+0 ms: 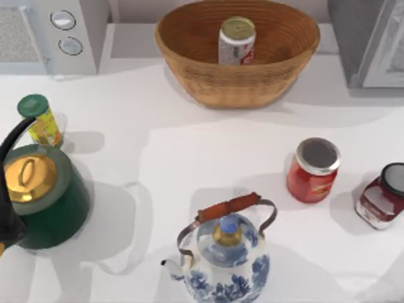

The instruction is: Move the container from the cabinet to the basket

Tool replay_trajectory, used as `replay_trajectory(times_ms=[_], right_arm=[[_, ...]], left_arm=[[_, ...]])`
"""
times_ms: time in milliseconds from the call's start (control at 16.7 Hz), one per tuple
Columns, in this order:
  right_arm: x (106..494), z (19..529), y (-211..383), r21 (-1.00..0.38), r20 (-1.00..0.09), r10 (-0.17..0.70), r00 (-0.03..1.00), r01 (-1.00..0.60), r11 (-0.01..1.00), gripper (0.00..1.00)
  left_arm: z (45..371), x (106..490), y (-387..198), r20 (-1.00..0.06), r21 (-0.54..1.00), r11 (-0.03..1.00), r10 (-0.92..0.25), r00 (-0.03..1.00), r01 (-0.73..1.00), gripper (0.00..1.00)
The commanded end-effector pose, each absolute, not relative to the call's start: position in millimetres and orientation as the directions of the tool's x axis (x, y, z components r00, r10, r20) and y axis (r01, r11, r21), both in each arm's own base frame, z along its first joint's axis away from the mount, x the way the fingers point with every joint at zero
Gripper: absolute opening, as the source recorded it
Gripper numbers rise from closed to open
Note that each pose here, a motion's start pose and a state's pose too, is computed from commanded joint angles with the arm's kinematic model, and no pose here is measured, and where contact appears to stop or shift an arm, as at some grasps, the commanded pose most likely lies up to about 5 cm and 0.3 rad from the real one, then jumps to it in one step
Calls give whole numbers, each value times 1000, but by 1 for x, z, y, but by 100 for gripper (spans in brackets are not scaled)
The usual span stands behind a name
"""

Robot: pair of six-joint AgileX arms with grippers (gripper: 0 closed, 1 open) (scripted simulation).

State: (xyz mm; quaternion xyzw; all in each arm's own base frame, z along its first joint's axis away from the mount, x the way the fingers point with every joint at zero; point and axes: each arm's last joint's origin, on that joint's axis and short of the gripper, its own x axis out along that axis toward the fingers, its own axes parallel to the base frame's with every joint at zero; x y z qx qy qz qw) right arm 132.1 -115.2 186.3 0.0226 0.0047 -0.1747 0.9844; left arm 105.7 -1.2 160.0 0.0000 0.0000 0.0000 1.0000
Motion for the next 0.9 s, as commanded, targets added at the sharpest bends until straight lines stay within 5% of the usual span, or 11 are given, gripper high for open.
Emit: replay_trajectory(times_ms=[180, 660, 900], right_arm=[[133, 183, -151, 44, -17, -323, 946, 324, 945, 100], [150, 164, -198, 8, -3, -47, 999, 47, 999, 100], [154, 160, -201, 0, -1, 1, 1000, -1, 1000, 100]], left_arm=[[160, 106, -1, 0, 0, 1000, 0, 1000, 0, 100], [160, 106, -1, 0, 0, 1000, 0, 1000, 0, 100], [160, 106, -1, 0, 0, 1000, 0, 1000, 0, 100]])
